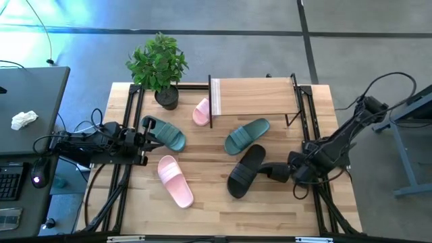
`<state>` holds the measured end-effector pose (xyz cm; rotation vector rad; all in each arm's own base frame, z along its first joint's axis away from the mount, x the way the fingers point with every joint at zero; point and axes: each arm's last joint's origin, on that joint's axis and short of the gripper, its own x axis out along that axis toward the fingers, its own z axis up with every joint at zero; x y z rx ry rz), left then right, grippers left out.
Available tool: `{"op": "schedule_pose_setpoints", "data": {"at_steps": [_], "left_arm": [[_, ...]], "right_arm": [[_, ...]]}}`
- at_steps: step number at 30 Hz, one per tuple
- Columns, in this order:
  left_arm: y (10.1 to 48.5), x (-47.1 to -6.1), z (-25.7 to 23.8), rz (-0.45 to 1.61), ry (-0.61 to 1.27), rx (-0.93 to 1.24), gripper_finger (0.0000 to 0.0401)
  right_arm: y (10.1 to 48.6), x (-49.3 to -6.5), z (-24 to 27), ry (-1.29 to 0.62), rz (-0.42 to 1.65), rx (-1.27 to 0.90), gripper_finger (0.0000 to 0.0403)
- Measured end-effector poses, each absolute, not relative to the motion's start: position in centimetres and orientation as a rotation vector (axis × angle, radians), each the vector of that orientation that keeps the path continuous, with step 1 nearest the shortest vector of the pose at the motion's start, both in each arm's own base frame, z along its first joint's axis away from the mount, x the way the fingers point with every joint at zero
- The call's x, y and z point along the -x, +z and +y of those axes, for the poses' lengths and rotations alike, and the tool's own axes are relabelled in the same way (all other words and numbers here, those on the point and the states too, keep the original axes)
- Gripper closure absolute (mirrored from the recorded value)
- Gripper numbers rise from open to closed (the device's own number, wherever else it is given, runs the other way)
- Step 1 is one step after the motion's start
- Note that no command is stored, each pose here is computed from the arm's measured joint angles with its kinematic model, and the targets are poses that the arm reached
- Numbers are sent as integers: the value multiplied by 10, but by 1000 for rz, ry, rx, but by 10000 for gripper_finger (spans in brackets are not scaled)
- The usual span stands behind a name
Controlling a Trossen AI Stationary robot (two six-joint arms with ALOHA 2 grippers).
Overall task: Pick and place slides into the shelf
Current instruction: Move the right black slide beside the bottom of the black slide
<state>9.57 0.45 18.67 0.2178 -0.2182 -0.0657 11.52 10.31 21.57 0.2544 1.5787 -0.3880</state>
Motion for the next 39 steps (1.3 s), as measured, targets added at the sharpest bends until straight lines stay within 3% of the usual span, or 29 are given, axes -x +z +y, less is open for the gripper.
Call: {"op": "schedule_pose_setpoints", "data": {"at_steps": [15,18,24,27,35,39], "left_arm": [[185,-96,5,-201,-67,-216,400],[185,-96,5,-201,-67,-216,400],[185,-96,5,-201,-67,-216,400],[185,-96,5,-201,-67,-216,400],[185,-96,5,-199,-68,-215,400],[185,-96,5,-198,-68,-215,400]], "right_arm": [[187,-150,90,-403,1767,-141,193],[184,-156,89,-356,1773,-164,227],[184,-161,92,-279,1777,-268,339],[186,-164,95,-250,1772,-308,351],[226,-184,112,-186,1601,-300,352],[266,-180,106,-395,1530,-165,352]]}}
